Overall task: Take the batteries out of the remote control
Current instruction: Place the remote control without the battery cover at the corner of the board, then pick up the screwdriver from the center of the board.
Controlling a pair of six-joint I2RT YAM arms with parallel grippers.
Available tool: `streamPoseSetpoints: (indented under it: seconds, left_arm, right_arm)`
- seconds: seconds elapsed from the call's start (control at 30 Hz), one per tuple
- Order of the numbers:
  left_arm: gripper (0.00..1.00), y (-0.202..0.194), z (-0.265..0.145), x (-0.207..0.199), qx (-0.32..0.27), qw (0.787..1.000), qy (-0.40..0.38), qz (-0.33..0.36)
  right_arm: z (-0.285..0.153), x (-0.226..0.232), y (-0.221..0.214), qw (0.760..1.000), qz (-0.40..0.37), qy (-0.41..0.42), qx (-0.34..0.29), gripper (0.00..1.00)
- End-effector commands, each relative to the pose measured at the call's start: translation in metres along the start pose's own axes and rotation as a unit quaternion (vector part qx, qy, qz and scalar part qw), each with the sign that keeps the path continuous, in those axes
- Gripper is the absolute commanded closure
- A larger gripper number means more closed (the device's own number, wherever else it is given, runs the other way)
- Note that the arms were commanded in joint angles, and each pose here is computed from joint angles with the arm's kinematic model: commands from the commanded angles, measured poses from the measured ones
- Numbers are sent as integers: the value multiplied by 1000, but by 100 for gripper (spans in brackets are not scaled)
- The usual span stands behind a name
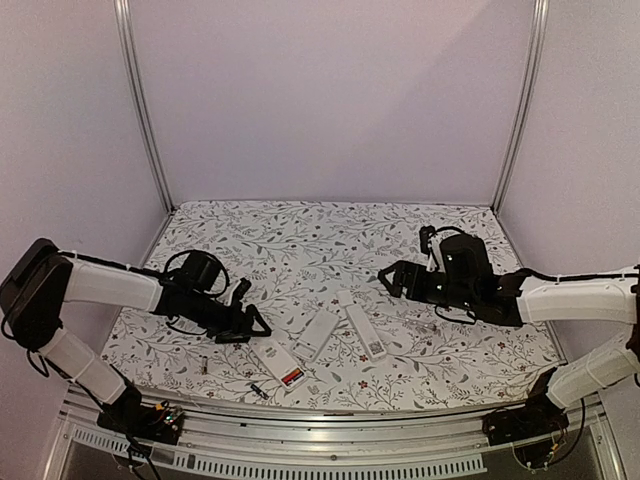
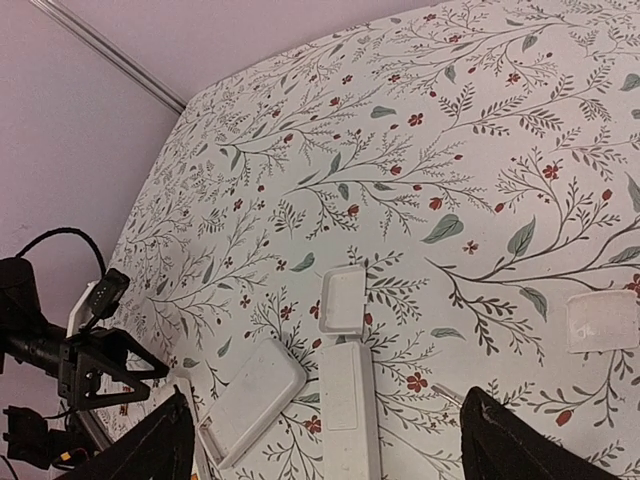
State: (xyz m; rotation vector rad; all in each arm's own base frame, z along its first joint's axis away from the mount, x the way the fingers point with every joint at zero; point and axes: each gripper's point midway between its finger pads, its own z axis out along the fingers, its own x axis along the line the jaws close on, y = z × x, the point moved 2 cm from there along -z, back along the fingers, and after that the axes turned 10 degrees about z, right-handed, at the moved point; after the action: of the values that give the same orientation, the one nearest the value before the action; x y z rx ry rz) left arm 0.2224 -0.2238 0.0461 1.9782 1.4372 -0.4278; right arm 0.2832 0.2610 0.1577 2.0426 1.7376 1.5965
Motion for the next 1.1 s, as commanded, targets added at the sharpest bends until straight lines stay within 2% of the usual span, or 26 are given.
streamPoseSetpoints:
  seconds: [0.0, 0.2, 0.53, 0.67, 0.83, 0.97, 1.07]
  left_arm:
    - [15, 3, -8, 13, -7, 998, 61, 4]
    - [11, 34, -35, 2, -55, 994, 90, 30]
    - [9, 89, -118, -11, -159, 980, 91, 76]
    - [9, 110, -147, 5, -193, 974, 98, 73]
    - [9, 134, -174, 19, -243, 955, 148, 81]
    - [9, 138, -179, 28, -262, 945, 177, 87]
    - [9, 132, -176, 35, -256, 947, 179, 74]
  right_arm:
    - [-8, -4, 6, 1000, 3, -9, -14, 9]
    - [-11, -3, 8, 1000, 2, -9, -18, 9]
    - [-20, -7, 13, 999, -7, -42, -14, 8]
    - [-24, -26, 13, 997, -3, -78, -11, 5]
    - [-26, -62, 10, 994, 42, -102, 9, 4]
    - [-27, -88, 7, 990, 68, -122, 21, 4]
    - [-29, -107, 3, 987, 82, -138, 27, 4]
